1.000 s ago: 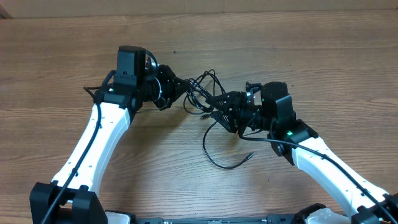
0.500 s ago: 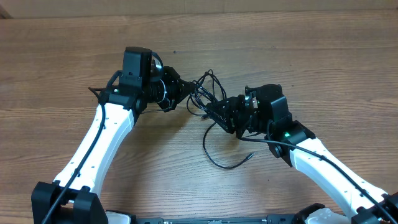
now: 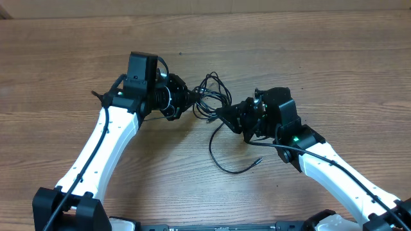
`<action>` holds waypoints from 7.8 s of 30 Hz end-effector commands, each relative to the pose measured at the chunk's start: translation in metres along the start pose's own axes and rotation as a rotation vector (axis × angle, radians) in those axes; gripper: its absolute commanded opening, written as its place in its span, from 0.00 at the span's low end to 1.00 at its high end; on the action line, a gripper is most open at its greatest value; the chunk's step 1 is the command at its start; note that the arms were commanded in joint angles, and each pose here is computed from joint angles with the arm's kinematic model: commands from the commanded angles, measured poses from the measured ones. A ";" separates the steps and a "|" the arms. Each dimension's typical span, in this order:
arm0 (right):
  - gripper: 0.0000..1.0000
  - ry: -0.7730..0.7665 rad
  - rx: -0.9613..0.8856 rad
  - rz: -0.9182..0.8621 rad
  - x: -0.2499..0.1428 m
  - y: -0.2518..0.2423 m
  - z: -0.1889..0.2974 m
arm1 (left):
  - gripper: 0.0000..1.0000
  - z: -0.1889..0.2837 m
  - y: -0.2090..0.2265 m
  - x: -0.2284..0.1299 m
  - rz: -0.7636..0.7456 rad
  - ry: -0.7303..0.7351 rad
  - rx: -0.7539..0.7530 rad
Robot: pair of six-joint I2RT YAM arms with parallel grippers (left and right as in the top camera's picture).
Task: Untangle cables
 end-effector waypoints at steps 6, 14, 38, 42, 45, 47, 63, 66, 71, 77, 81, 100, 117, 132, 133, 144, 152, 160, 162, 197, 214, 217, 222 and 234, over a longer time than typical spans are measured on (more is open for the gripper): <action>0.04 0.026 -0.026 0.074 -0.013 -0.007 -0.006 | 0.05 0.009 -0.010 0.008 -0.021 -0.090 0.010; 0.04 0.124 -0.033 0.318 -0.034 -0.012 -0.009 | 0.05 0.014 0.004 0.035 -0.008 -0.260 0.100; 0.05 0.358 -0.463 0.671 -0.041 -0.131 0.030 | 0.04 0.041 0.028 0.073 0.120 -0.379 0.131; 0.05 0.337 -0.528 0.646 -0.036 -0.142 0.036 | 0.04 0.043 0.035 0.072 0.144 -0.364 0.147; 0.26 0.334 -0.516 0.656 -0.036 -0.139 0.034 | 0.04 0.043 0.038 0.069 0.152 -0.354 0.161; 0.39 0.336 -0.482 0.674 -0.037 -0.133 0.030 | 0.04 0.043 0.040 0.067 0.159 -0.346 0.170; 0.86 0.196 -0.040 0.589 -0.042 -0.022 -0.007 | 0.04 0.030 0.033 0.037 0.234 -0.204 0.135; 0.86 0.136 -0.049 0.502 -0.035 -0.019 -0.009 | 0.04 0.025 0.030 0.031 0.228 -0.190 0.137; 0.86 0.105 -0.065 0.453 -0.038 -0.022 -0.014 | 0.05 0.019 0.028 0.023 0.291 -0.188 0.142; 0.71 0.036 -0.083 0.457 -0.042 -0.026 -0.022 | 0.04 0.015 0.025 0.017 0.361 -0.181 0.137; 0.68 -0.017 -0.091 0.468 -0.038 -0.027 -0.024 | 0.04 0.013 0.024 0.012 0.351 -0.169 0.139; 0.47 -0.200 -0.241 0.343 0.008 -0.067 -0.044 | 0.04 0.005 0.020 0.000 0.336 -0.153 0.155; 0.45 -0.187 -0.207 0.352 0.007 -0.061 -0.050 | 0.04 0.001 0.023 -0.015 0.339 -0.105 0.182; 0.04 -0.221 -0.300 0.339 0.016 -0.081 -0.044 | 0.05 -0.001 0.026 -0.018 0.334 -0.111 0.202; 0.04 -0.207 -0.306 0.335 0.014 -0.083 -0.044 | 0.04 0.000 0.027 -0.016 0.333 -0.126 0.208; 0.04 0.099 -0.309 0.467 -0.030 -0.093 -0.046 | 0.09 0.017 0.050 0.027 0.302 -0.425 0.318; 0.04 0.479 -0.219 0.668 -0.084 -0.098 -0.033 | 0.11 0.028 0.057 0.042 0.289 -0.540 0.358; 0.04 0.601 -0.250 0.715 -0.095 -0.117 -0.019 | 0.21 0.043 0.073 0.051 0.257 -0.636 0.461; 0.04 0.601 -0.250 0.715 -0.095 -0.117 -0.019 | 0.36 0.043 0.073 0.051 0.174 -0.617 0.488; 0.04 0.398 -0.345 0.791 -0.059 -0.124 -0.029 | 1.00 0.025 0.087 -0.008 -1.185 0.152 0.594; 0.04 0.396 -0.354 0.787 -0.058 -0.125 -0.028 | 1.00 0.028 0.095 -0.022 -1.856 0.459 0.506; 0.04 0.397 -0.358 0.785 -0.058 -0.126 -0.028 | 1.00 0.027 0.096 -0.033 -1.913 0.513 0.430; 0.04 0.397 -0.357 0.785 -0.058 -0.126 -0.028 | 1.00 0.026 0.103 -0.039 -1.942 0.555 0.396; 0.04 0.398 -0.362 0.782 -0.058 -0.127 -0.028 | 0.82 0.007 0.105 -0.059 -2.030 0.532 0.120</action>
Point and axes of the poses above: each gripper's point midway between its finger pads, its own z axis back along the fingers, its own y axis along the line the jaws close on, x = y × z, the point moved 1 cm from there along z, back along the fingers, and after that the axes turned 11 degrees about -z, right-handed, at the moved point
